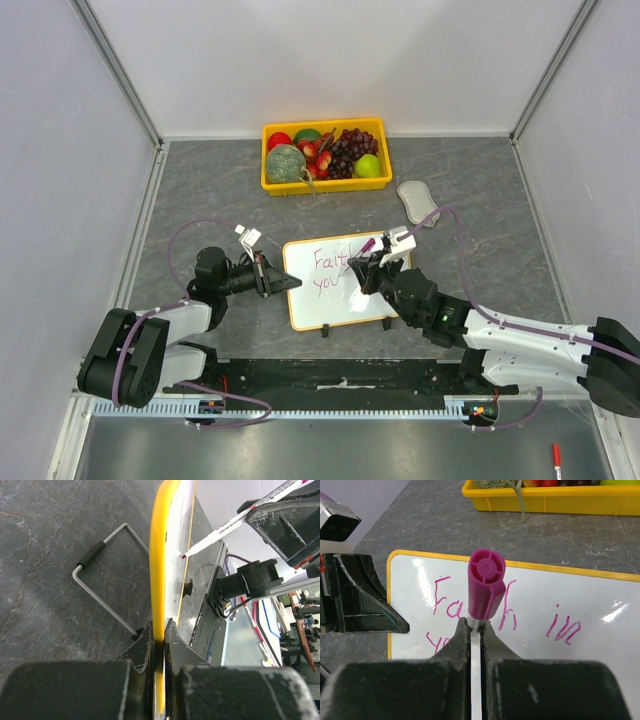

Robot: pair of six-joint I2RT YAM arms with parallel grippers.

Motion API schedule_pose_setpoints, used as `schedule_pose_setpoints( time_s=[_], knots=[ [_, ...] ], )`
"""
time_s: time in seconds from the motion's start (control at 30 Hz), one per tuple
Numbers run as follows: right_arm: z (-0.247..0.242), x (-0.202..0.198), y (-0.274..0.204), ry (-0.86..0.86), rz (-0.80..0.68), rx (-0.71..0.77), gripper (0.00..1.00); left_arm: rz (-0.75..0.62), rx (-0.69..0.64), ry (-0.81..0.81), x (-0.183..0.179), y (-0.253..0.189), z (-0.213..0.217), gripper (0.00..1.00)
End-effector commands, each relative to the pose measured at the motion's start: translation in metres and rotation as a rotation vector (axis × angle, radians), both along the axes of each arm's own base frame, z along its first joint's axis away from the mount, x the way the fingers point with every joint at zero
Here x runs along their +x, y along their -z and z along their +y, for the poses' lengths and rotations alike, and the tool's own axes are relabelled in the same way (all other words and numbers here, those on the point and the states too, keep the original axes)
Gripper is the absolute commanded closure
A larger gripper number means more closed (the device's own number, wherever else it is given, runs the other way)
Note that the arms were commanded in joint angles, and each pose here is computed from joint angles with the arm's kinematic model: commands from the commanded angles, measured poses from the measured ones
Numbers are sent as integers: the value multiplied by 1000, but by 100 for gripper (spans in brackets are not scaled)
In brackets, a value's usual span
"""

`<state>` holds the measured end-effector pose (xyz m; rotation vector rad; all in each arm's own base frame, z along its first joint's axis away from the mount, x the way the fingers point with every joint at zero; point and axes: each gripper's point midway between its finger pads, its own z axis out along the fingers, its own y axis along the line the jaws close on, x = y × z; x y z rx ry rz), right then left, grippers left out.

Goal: Write a sentence on the whiteboard

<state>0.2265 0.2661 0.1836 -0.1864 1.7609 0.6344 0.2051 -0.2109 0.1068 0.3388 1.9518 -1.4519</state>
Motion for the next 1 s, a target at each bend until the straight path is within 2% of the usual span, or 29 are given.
schedule_pose_setpoints(
  time_s=[0.0,0.57,0.7,0.97],
  knots=[
    [1,7,-14,28,-18,15,100,-73,56,-61,15,7,6,98],
    [-3,-9,27,-33,64,-46,100,-71,56,-60,16,7,6,98],
    [-5,-9,24,-30,60,-38,100,-73,56,-61,16,7,6,98],
    [-3,-7,-11,-29,13,28,100,-72,56,-61,16,7,6,98]
  ],
)
